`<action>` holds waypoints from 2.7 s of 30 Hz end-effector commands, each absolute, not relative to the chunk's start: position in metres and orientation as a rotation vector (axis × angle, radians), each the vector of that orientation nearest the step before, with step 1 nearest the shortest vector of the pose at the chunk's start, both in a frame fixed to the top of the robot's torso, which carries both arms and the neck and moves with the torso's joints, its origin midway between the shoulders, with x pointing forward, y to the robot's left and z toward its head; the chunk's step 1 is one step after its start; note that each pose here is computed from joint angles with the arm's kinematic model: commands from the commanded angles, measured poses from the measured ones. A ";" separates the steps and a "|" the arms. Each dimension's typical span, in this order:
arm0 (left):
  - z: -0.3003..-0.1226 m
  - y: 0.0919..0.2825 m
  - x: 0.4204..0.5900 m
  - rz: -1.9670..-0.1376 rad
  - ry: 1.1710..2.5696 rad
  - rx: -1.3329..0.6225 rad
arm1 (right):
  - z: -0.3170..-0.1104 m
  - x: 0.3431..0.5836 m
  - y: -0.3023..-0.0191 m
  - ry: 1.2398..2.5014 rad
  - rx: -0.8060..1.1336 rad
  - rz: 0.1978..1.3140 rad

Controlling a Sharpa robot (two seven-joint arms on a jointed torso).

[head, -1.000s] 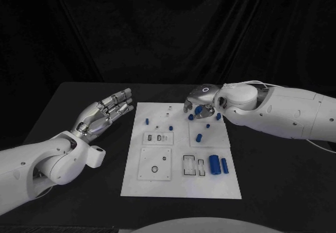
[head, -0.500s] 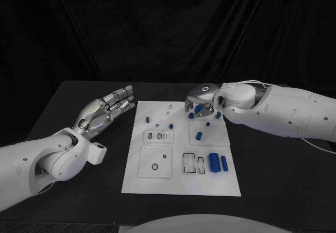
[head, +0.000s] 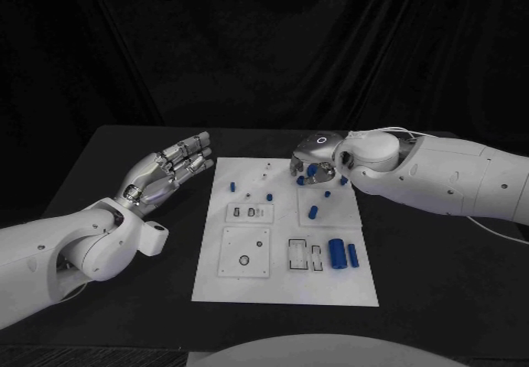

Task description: Assemble the parts on the task board

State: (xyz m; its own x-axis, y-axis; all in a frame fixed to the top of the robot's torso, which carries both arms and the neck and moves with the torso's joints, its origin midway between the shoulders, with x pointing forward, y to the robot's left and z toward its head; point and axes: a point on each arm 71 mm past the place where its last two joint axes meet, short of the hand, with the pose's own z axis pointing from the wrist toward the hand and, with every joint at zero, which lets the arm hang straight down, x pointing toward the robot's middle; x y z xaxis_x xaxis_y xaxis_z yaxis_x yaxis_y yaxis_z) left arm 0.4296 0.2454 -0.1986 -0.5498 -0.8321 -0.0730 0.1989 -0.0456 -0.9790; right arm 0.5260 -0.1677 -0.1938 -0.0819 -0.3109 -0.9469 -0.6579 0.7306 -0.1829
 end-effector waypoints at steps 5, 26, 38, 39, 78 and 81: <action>-0.193 0.244 0.429 -1.757 1.408 -0.665 | -0.199 0.527 -0.167 1.658 -0.798 0.362; -0.195 0.244 0.430 -1.755 1.424 -0.672 | -0.199 0.530 -0.169 1.599 -0.733 0.458; -0.195 0.246 0.430 -1.742 1.428 -0.678 | -0.168 0.536 -0.164 1.525 -0.651 0.505; -0.195 0.246 0.430 -1.741 1.429 -0.678 | -0.165 0.537 -0.162 1.521 -0.650 0.503; -0.196 0.243 0.430 -1.744 1.438 -0.679 | -0.178 0.571 -0.124 1.600 -0.655 0.424; -0.196 0.242 0.431 -1.746 1.438 -0.678 | -0.180 0.571 -0.124 1.604 -0.654 0.423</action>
